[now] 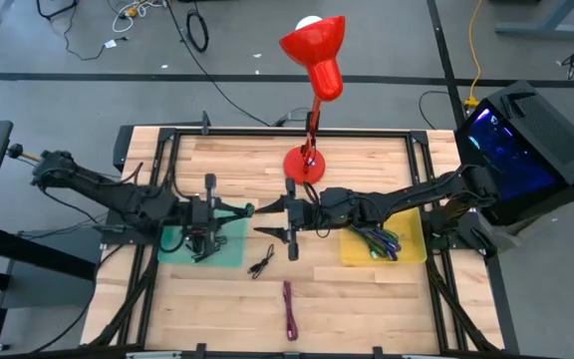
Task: Pick & Place USB Port
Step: Put the green charger cable into the yellow bin
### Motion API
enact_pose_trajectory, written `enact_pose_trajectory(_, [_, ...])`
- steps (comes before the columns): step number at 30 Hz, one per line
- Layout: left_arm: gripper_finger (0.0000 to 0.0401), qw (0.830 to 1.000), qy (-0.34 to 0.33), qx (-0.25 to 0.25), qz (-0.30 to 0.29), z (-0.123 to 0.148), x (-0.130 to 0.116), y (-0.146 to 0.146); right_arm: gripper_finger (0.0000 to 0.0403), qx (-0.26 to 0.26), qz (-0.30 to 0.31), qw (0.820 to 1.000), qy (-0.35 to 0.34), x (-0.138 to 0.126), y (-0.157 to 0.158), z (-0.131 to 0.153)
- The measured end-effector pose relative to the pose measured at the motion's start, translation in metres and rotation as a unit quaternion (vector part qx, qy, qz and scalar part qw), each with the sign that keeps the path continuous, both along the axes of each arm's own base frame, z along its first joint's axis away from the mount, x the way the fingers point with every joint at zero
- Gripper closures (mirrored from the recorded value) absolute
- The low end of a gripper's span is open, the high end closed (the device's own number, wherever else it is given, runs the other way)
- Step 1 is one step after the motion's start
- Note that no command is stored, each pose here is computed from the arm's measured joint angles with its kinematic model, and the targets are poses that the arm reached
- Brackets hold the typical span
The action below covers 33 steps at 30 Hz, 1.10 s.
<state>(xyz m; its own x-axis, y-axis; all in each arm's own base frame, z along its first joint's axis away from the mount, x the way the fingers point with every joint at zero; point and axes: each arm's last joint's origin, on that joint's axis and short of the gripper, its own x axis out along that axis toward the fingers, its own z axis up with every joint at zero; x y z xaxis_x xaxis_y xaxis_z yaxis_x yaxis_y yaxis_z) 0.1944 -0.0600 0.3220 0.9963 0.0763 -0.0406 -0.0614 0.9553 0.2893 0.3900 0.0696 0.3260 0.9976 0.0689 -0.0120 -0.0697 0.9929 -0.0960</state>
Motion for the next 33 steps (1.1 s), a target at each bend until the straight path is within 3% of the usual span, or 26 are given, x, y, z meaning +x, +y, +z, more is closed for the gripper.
enact_pose_trajectory(6, [0.0377,1.000,0.010,0.001,-0.016,-0.009,0.019,0.005,0.0187,0.002,-0.036,0.999,-0.018,0.001,-0.007,0.003])
enact_pose_trajectory(11, [0.0377,1.000,0.009,0.002,-0.021,-0.018,0.037,0.007,0.0183,-0.001,-0.056,0.998,-0.028,0.001,-0.009,0.005])
enact_pose_trajectory(14, [0.0377,1.000,0.009,-0.001,-0.019,-0.022,0.045,0.009,0.0229,0.007,-0.074,0.997,-0.020,0.001,-0.010,0.004])
enact_pose_trajectory(18, [0.0351,1.000,0.015,-0.013,-0.007,-0.025,0.047,0.014,0.0368,0.001,-0.085,0.996,-0.005,0.001,-0.011,0.001])
enact_pose_trajectory(25, [0.0279,1.000,0.022,-0.016,-0.004,-0.026,0.047,0.015,0.0377,-0.004,-0.127,0.992,0.027,-0.002,-0.014,-0.003])
enact_pose_trajectory(33, [0.0266,0.997,0.068,-0.012,0.025,-0.030,0.036,0.014,0.0378,-0.002,-0.225,0.965,0.133,-0.027,-0.026,-0.003])
